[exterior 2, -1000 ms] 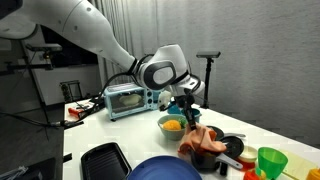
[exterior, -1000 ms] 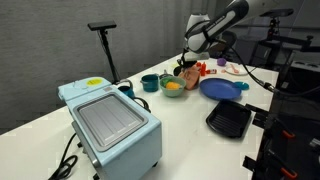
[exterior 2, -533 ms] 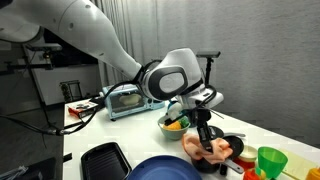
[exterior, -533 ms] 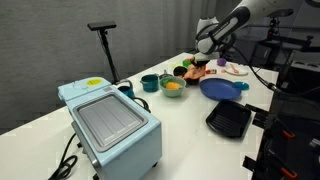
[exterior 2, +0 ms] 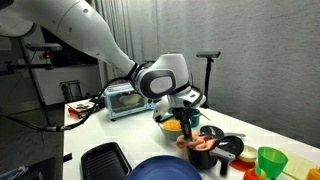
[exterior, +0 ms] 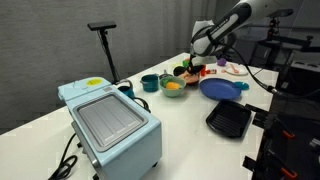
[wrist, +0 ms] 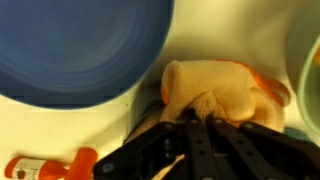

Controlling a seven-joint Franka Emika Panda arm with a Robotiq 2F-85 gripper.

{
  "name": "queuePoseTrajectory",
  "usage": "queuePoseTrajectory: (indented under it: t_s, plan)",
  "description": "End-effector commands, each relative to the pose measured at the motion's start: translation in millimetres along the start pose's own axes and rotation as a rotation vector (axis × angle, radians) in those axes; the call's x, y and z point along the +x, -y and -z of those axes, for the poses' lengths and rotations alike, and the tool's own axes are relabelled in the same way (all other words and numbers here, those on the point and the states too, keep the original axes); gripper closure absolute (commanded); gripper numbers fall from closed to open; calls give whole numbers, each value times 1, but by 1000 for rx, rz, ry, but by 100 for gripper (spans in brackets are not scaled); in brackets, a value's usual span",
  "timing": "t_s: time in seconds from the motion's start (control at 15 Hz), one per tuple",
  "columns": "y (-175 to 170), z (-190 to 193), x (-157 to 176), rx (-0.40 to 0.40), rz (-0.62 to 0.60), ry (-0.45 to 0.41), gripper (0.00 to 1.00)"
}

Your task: Use the orange towel to wipe the black pot, green bowl and blue plate

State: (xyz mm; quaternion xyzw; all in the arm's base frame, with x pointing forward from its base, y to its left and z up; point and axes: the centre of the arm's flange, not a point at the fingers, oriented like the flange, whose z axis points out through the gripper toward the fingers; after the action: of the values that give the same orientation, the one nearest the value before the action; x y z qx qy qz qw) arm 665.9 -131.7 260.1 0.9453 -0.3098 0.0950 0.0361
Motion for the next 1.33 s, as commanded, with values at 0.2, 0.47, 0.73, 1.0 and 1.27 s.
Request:
queuePoseTrajectory:
  t_s: [0.2, 0.47, 0.73, 1.0, 1.27]
  plan:
    - [35, 26, -7, 63, 118, -35, 99]
    - [33, 39, 9, 59, 85, -98, 99]
    - [41, 89, 18, 195, 84, -187, 99]
    - [66, 144, 15, 377, 140, -215, 99]
    - [89, 137, 0, 479, 182, -18, 99]
